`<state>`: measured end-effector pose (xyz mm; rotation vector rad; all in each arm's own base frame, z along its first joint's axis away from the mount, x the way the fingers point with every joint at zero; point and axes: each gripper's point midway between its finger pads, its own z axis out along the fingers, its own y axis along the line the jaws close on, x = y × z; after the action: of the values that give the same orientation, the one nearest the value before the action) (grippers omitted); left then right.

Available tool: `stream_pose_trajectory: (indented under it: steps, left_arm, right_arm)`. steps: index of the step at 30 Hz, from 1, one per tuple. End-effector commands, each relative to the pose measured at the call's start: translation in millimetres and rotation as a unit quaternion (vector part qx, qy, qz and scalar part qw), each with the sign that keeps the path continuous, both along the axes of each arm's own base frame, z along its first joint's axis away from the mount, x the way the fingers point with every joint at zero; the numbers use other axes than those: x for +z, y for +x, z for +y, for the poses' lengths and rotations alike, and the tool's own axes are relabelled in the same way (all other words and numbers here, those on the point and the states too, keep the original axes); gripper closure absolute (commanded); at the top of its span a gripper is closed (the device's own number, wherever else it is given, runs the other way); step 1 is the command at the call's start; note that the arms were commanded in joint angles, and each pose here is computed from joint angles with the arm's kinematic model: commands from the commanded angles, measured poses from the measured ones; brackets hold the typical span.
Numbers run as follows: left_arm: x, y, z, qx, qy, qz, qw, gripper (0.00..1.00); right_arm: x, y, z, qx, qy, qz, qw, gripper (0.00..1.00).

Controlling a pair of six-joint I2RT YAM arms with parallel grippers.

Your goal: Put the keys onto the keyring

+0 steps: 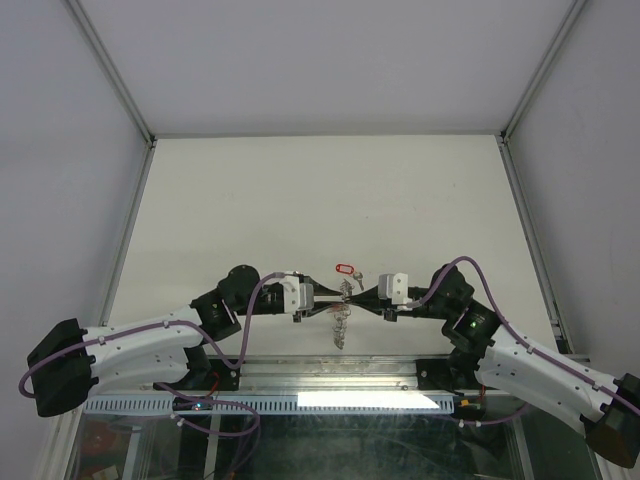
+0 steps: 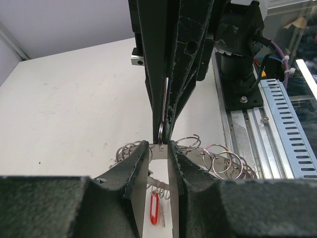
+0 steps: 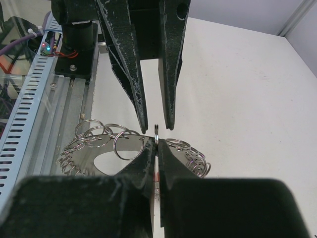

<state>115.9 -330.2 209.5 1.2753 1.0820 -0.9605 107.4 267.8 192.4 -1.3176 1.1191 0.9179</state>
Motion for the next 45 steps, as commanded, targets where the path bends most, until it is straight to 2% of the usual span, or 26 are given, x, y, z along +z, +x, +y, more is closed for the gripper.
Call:
stream_pose_trajectory:
  steps: [1,16,23,32,34,36,45]
  left_arm:
    - [28,-5,-7,-0.02,-0.036,-0.015,0.999,0.8]
    - [29,-4,-13,-0.028,-0.029,-0.018,0.999,0.92]
    - [28,-4,-14,-0.03,-0.024,-0.017,0.999,0.86]
    - [27,-3,-16,-0.03,-0.019,-0.016,0.999,0.85]
    - [27,-3,-16,-0.032,-0.018,-0.017,0.999,0.87]
    - [28,-3,-17,-0.034,-0.018,-0.019,0.999,0.99]
    - [24,-5,-16,-0.044,0.007,-0.027,0.999,1.0]
  right_arm:
    - [30,0,4,0.011,0.044,-0.038,0.998,1.0]
    - [27,-1,4,0.014,0.039,-0.037,0.998,1.0]
    - [28,-1,5,0.016,0.039,-0.038,0.998,1.0]
    - [29,-1,5,0.016,0.04,-0.041,0.998,1.0]
    - [29,-1,5,0.017,0.04,-0.04,0.998,1.0]
    - [30,-2,6,0.018,0.041,-0.04,0.998,1.0]
    - [27,1,4,0.009,0.029,-0.036,0.999,0.99]
